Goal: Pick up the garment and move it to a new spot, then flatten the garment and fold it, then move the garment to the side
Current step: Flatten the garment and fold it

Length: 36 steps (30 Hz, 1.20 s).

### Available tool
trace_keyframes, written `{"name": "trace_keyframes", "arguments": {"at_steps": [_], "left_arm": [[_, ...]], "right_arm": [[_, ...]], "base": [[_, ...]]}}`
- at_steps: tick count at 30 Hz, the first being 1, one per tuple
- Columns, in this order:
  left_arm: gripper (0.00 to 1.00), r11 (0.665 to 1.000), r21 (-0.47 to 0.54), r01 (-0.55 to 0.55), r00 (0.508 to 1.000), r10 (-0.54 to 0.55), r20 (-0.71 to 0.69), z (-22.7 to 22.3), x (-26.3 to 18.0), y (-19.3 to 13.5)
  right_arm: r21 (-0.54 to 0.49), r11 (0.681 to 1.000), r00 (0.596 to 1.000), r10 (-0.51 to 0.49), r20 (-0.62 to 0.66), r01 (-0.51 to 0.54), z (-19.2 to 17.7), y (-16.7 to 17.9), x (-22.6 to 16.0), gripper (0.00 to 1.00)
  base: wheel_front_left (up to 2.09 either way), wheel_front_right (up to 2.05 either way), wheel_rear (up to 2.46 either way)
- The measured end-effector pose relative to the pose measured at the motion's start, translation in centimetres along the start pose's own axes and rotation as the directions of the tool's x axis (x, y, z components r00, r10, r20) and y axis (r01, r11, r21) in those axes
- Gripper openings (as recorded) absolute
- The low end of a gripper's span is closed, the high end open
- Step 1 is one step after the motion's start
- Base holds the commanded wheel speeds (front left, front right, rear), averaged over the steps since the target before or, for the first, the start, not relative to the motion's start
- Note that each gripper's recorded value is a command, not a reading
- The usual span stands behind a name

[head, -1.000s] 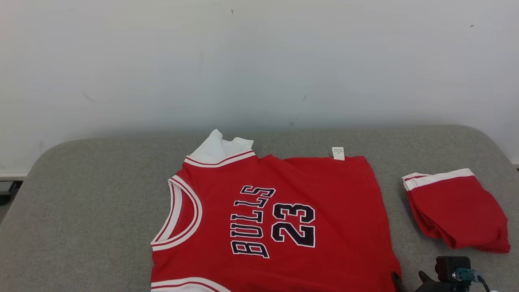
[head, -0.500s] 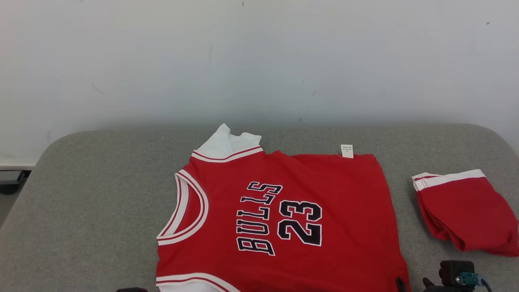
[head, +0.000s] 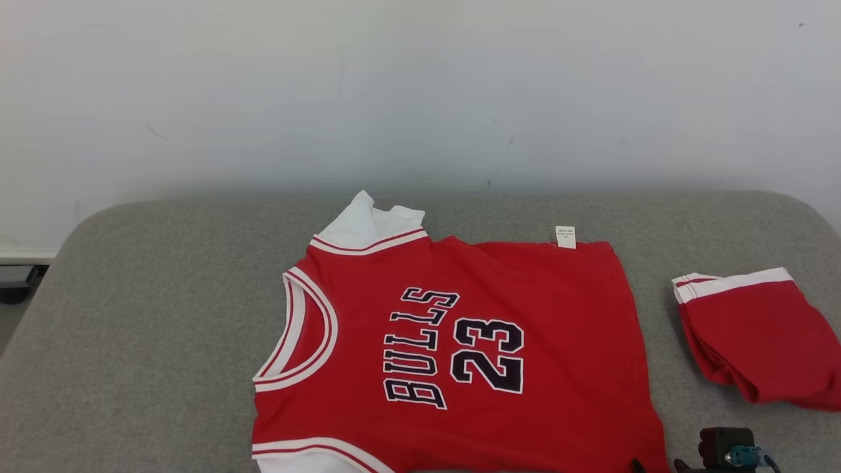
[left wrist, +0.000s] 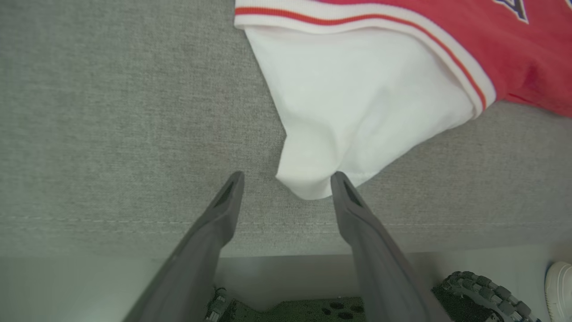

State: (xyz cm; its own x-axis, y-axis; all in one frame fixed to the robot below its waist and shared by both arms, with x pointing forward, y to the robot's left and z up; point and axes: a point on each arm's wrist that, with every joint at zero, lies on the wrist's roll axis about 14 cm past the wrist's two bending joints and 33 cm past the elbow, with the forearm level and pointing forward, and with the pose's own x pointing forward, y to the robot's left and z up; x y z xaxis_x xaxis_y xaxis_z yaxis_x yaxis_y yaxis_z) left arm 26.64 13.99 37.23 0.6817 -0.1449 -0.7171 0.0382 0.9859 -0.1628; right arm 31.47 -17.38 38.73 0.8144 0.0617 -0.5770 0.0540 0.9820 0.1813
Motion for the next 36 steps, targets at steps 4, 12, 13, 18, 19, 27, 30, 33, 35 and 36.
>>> {"name": "trace_keyframes", "arguments": {"at_steps": [4,12,13,18,19,27,30,33,35,36], "left_arm": [[0.77,1.0,-0.006,0.005,1.0,-0.005,-0.008,-0.1,0.1,0.1],[0.88,1.0,-0.014,0.002,1.0,-0.002,-0.02,-0.4,0.4,0.1],[0.89,1.0,-0.015,0.002,1.0,-0.003,-0.02,-0.3,0.4,0.1],[0.94,1.0,-0.014,0.003,1.0,-0.003,-0.018,0.0,0.6,0.0],[0.94,1.0,-0.014,0.003,1.0,-0.003,-0.018,0.0,0.6,0.0],[0.42,1.0,-0.021,0.023,0.999,-0.024,-0.032,-0.6,0.7,-0.6],[0.35,1.0,-0.021,0.024,0.999,-0.024,-0.031,-0.6,0.7,-0.6],[0.08,1.0,-0.02,0.024,0.999,-0.024,-0.027,-0.6,0.7,-0.6],[0.01,1.0,-0.021,0.023,1.0,-0.023,-0.017,-0.4,0.7,-0.6],[0.0,1.0,-0.021,0.022,1.0,-0.023,-0.011,-0.3,0.7,-0.6]], "right_arm": [[0.006,1.0,1.0,0.001,-0.013,-0.001,-0.4,0.2,0.0,1.0],[0.004,1.0,0.999,-0.004,-0.034,0.004,-0.9,0.0,0.1,1.0],[0.004,1.0,0.999,-0.007,-0.041,0.007,-1.1,-0.1,0.1,1.0],[0.003,1.0,0.998,-0.012,-0.065,0.013,-1.8,-0.3,0.2,1.0],[0.003,1.0,0.998,-0.012,-0.065,0.013,-1.8,-0.3,0.2,1.0],[0.003,1.0,0.996,-0.01,-0.088,0.011,-2.4,-0.1,0.2,0.55],[0.002,1.0,0.996,-0.011,-0.092,0.011,-2.5,-0.1,0.2,0.36],[0.001,1.0,0.996,-0.011,-0.092,0.011,-2.6,-0.1,0.2,0.0],[0.001,1.0,0.996,-0.011,-0.092,0.011,-2.6,-0.1,0.2,0.0],[0.001,1.0,0.996,-0.011,-0.092,0.011,-2.6,-0.1,0.1,0.0]], "base": [[0.0,0.0,0.0],[0.0,0.0,0.0],[0.0,0.0,0.0],[0.0,0.0,0.0],[0.0,0.0,0.0],[0.0,0.0,0.0],[0.0,0.0,0.0],[0.0,0.0,0.0],[0.0,0.0,0.0],[0.0,0.0,0.0]]}}
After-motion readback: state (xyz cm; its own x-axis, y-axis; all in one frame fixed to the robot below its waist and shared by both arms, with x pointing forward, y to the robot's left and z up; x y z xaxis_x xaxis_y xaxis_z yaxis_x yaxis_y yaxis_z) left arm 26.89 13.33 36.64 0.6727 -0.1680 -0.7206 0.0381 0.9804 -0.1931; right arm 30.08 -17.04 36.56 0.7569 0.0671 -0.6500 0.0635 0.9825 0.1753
